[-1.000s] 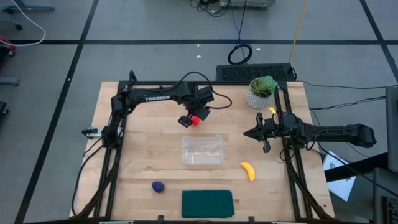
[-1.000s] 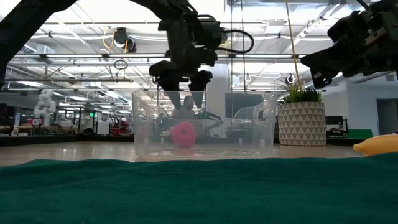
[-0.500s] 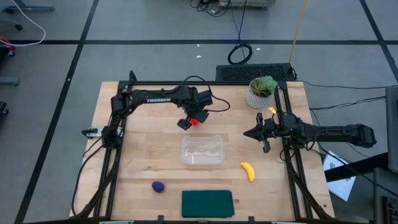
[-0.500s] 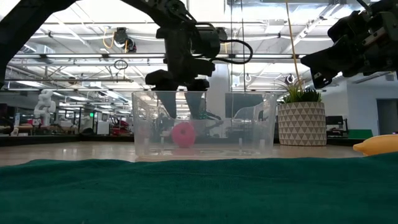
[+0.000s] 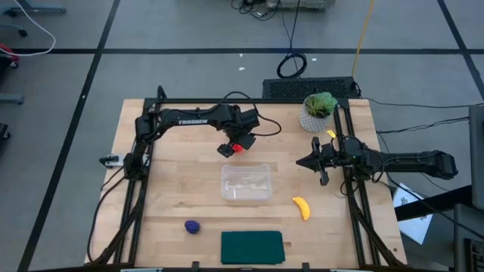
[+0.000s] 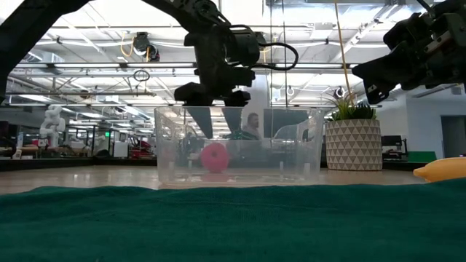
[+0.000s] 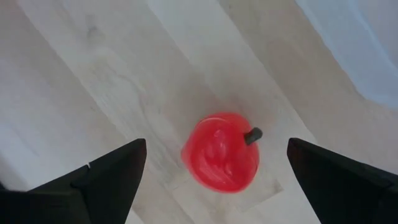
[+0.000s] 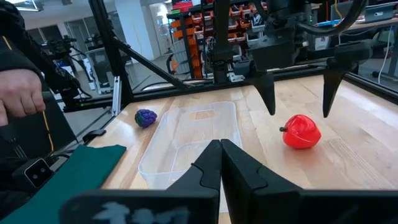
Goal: Pick and placing Produce into tupperware
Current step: Put the red apple into the transparent bin
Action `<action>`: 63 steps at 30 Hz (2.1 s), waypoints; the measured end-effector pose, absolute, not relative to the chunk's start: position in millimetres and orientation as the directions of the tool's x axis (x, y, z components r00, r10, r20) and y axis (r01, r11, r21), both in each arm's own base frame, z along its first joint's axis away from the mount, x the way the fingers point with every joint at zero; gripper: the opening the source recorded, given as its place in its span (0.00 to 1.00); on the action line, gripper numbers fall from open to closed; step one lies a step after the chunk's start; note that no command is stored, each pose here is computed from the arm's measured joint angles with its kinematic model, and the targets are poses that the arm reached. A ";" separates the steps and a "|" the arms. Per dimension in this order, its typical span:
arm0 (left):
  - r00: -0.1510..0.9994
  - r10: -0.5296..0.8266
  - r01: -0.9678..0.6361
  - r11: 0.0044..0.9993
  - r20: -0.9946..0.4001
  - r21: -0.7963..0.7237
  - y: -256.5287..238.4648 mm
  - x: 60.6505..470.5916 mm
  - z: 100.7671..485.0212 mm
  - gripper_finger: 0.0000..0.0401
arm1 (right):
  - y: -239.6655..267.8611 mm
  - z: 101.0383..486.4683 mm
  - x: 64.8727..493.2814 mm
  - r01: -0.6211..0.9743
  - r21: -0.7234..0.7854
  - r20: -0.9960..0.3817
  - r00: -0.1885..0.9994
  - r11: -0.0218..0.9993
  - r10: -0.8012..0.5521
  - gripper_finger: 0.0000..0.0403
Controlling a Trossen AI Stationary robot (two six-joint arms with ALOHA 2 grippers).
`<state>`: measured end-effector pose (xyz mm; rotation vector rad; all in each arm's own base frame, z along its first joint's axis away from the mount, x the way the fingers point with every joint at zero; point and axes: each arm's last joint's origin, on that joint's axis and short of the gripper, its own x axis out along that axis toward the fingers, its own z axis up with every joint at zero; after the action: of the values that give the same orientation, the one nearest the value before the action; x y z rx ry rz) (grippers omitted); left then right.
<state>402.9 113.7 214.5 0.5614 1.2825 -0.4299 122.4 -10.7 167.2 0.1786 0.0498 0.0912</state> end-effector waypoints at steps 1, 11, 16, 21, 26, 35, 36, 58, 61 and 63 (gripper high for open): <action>0.240 -0.002 0.587 0.797 -0.971 0.143 113.5 402.9 214.5 0.98 | -10.7 167.2 122.5 -0.086 0.180 -0.041 0.995 0.980 0.095 0.00; 0.254 -0.034 0.552 0.826 -0.967 0.116 116.6 402.4 214.7 0.98 | -10.7 167.2 122.5 -0.086 0.180 -0.042 0.995 0.980 0.095 0.00; 0.249 -0.035 0.546 0.830 -0.968 0.111 118.7 402.9 211.5 0.98 | -10.6 167.1 122.5 -0.086 0.180 -0.042 0.995 0.980 0.095 0.00; 0.248 -0.062 0.536 0.840 -0.967 0.084 117.8 404.3 207.9 0.98 | -10.6 167.2 122.5 -0.086 0.180 -0.041 0.995 0.980 0.095 0.00; 0.230 -0.062 0.538 0.840 -0.971 0.074 118.4 405.0 202.2 0.98 | -10.6 167.2 122.5 -0.086 0.180 -0.042 0.995 0.980 0.095 0.00; 0.210 -0.019 0.571 0.814 -0.977 0.107 121.2 404.9 195.3 0.98 | -10.6 166.3 122.4 -0.085 0.182 -0.050 0.994 0.980 0.095 0.00; 0.204 -0.020 0.574 0.812 -0.979 0.103 121.2 404.0 193.8 0.98 | -10.6 166.2 122.4 -0.085 0.183 -0.051 0.994 0.980 0.095 0.00; 0.185 -0.020 0.561 0.823 -0.982 0.089 129.2 394.1 169.6 0.98 | -10.6 166.0 122.4 -0.084 0.183 -0.053 0.994 0.979 0.095 0.00; 0.207 -0.011 0.554 0.825 -0.978 0.108 132.0 395.2 168.8 0.98 | -10.6 166.1 122.4 -0.084 0.183 -0.053 0.994 0.979 0.095 0.00; 0.214 -0.009 0.555 0.824 -0.977 0.114 132.6 395.7 168.9 0.98 | -10.6 166.1 122.4 -0.084 0.183 -0.053 0.994 0.980 0.095 0.00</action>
<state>395.7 132.6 168.9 0.5002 1.3089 -0.4149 122.4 -10.6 166.1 0.1812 0.0614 0.0906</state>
